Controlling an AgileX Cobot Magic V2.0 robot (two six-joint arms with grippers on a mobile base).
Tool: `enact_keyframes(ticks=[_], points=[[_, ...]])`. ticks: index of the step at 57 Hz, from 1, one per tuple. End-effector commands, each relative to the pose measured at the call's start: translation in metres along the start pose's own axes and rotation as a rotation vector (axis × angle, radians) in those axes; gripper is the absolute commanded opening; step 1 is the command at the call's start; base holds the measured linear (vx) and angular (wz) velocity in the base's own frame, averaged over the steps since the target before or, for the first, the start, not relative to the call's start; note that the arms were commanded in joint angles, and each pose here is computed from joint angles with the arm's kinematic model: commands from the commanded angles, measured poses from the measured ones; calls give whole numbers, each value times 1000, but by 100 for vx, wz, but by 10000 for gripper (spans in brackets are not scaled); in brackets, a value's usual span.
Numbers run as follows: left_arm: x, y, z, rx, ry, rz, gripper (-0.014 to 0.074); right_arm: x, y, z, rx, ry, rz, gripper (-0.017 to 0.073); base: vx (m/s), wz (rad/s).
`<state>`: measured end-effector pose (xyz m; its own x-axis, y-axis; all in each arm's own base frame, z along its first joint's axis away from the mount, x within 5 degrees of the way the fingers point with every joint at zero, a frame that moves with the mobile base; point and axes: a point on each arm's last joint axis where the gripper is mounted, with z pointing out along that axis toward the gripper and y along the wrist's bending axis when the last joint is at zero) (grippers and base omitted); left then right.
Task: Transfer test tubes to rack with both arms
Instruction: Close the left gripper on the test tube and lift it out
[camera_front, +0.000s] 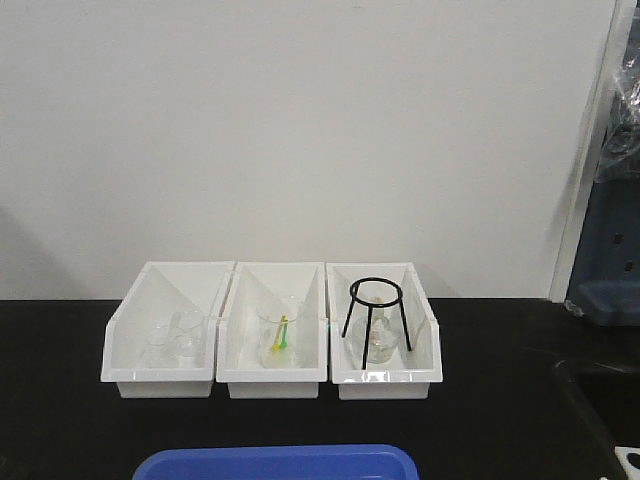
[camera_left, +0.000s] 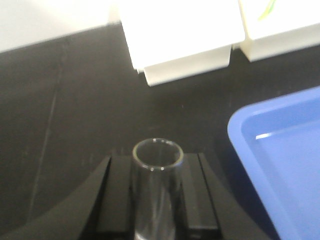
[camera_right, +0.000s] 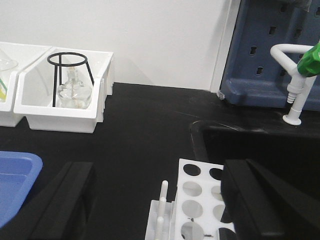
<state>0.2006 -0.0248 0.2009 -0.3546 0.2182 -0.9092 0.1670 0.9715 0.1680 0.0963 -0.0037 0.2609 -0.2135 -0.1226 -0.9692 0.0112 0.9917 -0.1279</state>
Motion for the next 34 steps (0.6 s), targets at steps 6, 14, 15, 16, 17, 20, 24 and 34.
enact_keyframes(ticks=[6, 14, 15, 16, 17, 20, 24, 34], points=[[-35, 6, -20, -36, -228, -11, -6, -19, -2, -1, 14, -112, -5, 560, 0, 0], [-50, 9, -41, -53, -335, -17, -6, -21, -3, -1, 16, -134, -5, 560, 0, 0], [-53, 9, -44, -54, -345, -18, -6, -21, -3, -1, 16, -139, -4, 560, 0, 0], [-55, 10, -46, -56, -357, -19, -6, -21, -3, -1, 17, -141, -3, 560, 0, 0], [-58, 11, -49, -57, -369, -19, -6, -21, -3, -1, 17, -144, -1, 560, 0, 0], [-68, 12, -57, -63, -414, -27, -6, -22, -3, -1, 17, -148, 2, 560, 0, 0], [-82, 15, -66, -61, -456, -52, -5, -22, -3, -1, 15, -149, 15, 560, 0, 0], [-112, 20, -74, -38, -531, -163, -5, -23, -1, 3, -6, -89, 8, 560, 0, 0]])
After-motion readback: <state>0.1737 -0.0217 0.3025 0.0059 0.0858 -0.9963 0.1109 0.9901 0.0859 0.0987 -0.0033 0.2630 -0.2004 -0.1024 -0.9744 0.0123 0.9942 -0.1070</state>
